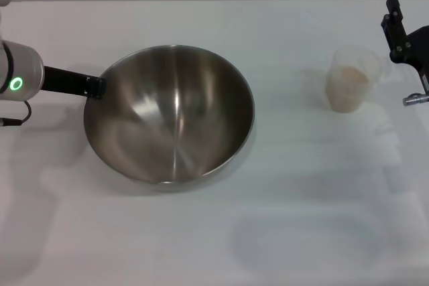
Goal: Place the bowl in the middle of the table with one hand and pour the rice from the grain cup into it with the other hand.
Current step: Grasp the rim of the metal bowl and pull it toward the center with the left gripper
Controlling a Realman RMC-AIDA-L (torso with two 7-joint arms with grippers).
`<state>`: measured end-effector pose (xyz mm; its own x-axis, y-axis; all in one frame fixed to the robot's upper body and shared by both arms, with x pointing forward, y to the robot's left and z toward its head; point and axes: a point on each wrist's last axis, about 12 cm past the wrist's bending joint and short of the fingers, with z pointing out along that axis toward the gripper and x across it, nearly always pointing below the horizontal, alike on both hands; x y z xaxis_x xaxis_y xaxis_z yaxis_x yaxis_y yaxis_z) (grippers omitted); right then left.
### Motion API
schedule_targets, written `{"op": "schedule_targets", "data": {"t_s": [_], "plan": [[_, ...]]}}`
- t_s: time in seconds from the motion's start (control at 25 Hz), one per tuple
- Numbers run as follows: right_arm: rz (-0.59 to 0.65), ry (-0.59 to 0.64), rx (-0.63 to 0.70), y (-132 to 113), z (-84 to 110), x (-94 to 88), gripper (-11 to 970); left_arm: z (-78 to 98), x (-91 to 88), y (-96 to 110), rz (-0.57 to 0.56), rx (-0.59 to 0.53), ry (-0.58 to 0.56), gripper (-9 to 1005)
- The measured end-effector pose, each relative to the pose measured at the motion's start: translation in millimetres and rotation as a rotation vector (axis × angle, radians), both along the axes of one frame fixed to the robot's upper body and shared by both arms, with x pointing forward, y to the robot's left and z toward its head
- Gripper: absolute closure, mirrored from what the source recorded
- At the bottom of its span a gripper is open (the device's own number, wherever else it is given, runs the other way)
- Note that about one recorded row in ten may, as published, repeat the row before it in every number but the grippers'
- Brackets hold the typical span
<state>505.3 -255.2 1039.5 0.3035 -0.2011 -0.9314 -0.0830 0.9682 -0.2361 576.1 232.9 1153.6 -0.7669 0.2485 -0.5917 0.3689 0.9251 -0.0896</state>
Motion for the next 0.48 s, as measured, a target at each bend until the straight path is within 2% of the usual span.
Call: {"op": "schedule_targets", "data": {"t_s": [0.48], "plan": [[-0.005, -0.005, -0.011, -2.5, 1.0, 2.2, 348, -0.1, 0.8, -11.4, -0.052, 0.056, 0.013, 957]]}}
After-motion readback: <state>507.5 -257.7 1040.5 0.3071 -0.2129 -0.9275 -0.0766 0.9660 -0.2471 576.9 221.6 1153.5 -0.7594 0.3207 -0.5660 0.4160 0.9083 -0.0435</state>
